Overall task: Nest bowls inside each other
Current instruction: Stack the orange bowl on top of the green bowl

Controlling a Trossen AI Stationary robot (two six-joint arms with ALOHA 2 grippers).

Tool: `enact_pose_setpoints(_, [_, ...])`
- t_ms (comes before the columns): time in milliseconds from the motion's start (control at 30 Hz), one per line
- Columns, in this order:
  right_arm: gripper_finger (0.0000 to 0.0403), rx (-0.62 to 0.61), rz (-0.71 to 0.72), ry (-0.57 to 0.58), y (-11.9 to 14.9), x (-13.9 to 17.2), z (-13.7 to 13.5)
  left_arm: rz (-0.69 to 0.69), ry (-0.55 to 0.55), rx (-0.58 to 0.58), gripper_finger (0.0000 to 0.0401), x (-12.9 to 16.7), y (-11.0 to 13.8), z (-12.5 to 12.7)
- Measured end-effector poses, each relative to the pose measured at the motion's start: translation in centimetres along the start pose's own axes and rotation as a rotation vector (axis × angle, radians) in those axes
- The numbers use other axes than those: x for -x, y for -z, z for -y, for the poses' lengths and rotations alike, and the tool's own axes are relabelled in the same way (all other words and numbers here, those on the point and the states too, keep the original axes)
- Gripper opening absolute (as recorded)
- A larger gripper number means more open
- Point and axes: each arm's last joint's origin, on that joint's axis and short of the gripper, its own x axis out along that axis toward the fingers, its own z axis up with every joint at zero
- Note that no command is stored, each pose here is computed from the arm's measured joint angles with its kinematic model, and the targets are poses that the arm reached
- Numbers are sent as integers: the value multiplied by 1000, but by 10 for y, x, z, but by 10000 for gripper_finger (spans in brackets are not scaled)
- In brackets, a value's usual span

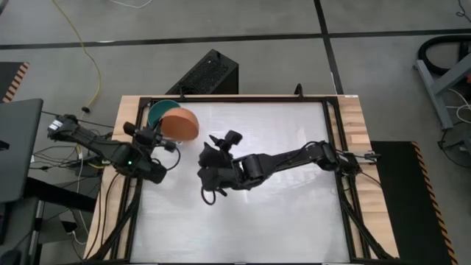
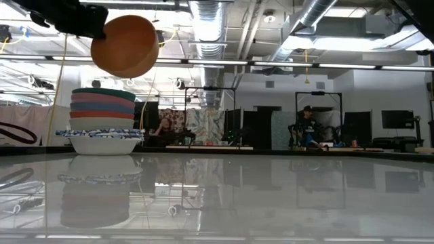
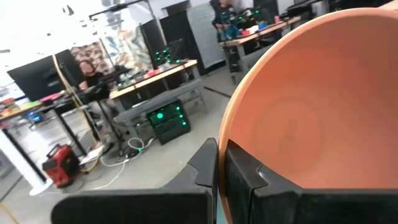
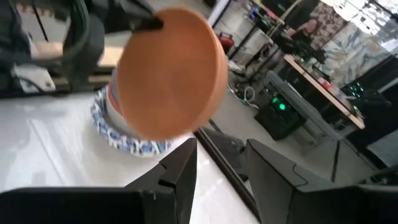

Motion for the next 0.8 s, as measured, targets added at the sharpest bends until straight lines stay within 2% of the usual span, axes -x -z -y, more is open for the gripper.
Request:
enact_pose_setpoints(200, [157,-17,82,-105,-19,-29,12,-3,-11,-37,0,-2,0,0])
enact_pose_setpoints(400, [158,-42,112,-151,-23,-60,27,-4,-11,-70,0,-2,0,0])
enact_pose_setpoints(600, [158,-20,118,-145,-23,-67,31,-4,-11,-143,0,-2,0,0])
enact_pose_setpoints(800, [158,53,116,-56,-24,-64,31,2,5,-189,0,1,-4,5])
